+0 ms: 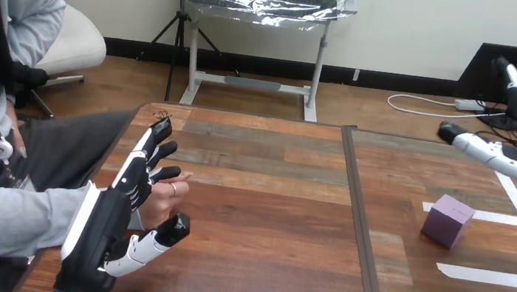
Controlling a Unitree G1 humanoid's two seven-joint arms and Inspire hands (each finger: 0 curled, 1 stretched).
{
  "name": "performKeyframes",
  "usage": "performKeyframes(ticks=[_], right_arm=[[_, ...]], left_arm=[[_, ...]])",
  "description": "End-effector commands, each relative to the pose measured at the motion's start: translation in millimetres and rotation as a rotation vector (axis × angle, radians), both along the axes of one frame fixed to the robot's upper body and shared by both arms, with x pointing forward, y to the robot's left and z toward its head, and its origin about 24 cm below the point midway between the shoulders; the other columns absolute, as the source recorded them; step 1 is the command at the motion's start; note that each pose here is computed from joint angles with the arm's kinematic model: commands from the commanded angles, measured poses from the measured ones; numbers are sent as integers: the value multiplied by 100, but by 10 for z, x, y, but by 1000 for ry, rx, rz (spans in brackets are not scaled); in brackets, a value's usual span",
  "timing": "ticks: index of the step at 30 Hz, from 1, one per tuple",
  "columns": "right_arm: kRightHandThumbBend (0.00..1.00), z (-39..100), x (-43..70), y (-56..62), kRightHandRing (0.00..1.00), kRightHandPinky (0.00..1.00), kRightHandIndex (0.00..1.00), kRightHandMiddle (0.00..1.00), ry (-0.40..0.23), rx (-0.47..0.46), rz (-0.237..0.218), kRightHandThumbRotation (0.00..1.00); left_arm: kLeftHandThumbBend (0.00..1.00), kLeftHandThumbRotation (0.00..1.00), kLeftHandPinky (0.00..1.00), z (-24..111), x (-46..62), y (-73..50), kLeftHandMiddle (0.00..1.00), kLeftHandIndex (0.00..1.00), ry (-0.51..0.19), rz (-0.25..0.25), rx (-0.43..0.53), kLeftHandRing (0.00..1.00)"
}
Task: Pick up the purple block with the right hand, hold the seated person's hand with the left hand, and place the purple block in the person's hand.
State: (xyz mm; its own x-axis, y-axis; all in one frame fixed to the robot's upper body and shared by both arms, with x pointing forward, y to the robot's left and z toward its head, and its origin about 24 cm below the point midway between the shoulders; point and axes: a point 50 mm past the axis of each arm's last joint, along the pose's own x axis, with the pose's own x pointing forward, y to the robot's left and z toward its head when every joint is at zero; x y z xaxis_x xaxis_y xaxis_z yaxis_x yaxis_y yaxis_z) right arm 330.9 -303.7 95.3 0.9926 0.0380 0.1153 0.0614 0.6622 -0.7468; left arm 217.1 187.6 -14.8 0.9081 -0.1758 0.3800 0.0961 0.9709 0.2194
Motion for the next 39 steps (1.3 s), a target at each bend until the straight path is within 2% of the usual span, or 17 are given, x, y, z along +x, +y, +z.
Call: performKeyframes(ticks=[1,19,39], right_arm=[[100,265,176,39,100,92,100,100,-58,-22,-6,70],[100,191,274,30,99,90,99,99,79,-58,-57,61],[100,93,343,39,98,89,96,98,233,-142,-126,65]], left_arm=[[100,76,81,151,127,-43,96,96,-86,-29,4,91],[100,77,81,143,126,-44,96,96,-80,-31,4,91],[100,76,82,151,129,-56,96,96,-85,-40,0,92]])
